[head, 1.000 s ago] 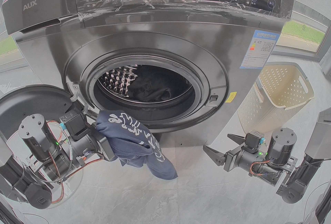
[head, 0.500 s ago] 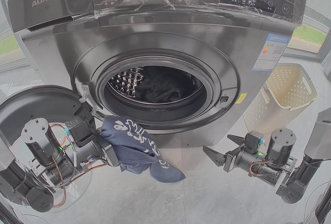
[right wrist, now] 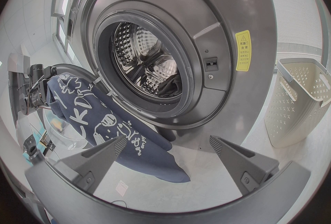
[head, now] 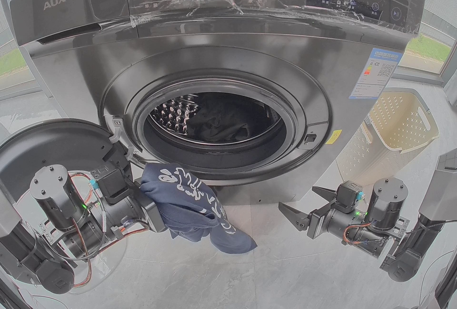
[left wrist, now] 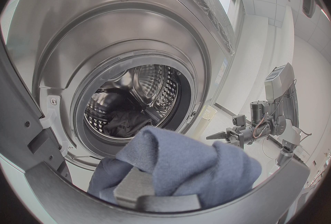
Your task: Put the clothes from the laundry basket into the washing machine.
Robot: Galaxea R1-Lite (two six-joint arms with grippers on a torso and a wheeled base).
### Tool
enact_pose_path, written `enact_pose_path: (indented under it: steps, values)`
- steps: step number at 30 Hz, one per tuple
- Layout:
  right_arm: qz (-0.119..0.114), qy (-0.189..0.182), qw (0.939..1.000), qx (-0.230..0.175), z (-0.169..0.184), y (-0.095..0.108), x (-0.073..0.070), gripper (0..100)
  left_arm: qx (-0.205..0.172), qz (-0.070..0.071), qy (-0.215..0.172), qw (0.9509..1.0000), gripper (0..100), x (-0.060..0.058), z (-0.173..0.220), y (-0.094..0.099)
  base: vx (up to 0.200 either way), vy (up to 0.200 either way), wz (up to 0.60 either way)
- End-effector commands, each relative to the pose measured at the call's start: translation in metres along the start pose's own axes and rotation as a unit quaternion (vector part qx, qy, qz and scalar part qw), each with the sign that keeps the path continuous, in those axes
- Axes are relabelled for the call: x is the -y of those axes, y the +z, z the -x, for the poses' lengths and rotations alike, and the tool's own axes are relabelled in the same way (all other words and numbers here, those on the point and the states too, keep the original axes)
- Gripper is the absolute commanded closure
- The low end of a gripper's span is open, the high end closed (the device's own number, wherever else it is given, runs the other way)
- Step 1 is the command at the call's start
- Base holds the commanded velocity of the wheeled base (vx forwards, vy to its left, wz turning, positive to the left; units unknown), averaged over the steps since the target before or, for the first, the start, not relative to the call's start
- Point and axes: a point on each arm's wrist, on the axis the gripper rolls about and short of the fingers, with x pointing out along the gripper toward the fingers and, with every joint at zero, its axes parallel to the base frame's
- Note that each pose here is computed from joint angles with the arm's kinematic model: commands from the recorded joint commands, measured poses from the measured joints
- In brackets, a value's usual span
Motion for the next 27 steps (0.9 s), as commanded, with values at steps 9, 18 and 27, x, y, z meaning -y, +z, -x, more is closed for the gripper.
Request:
enact_pose_path:
  steps: [9,18,27]
  values:
    - [0.000,0.005,1.0000,0.000,-0.0011,-0.0003,-0.0026,0,-0.011,0.001,-0.004,0.9999,100,0.0016,-0.0014,-0.0052,0.089,0.000,0.00]
    - [0.000,0.008,1.0000,0.001,-0.0009,0.0000,-0.0044,0,-0.021,0.003,-0.020,0.9996,100,0.0097,-0.0030,-0.0098,0.111,0.000,0.00]
    - [0.000,0.012,0.9999,0.001,-0.0008,-0.0004,-0.0064,0,-0.019,-0.003,-0.013,0.9997,100,0.0091,-0.0044,-0.0095,0.000,-0.022,0.00]
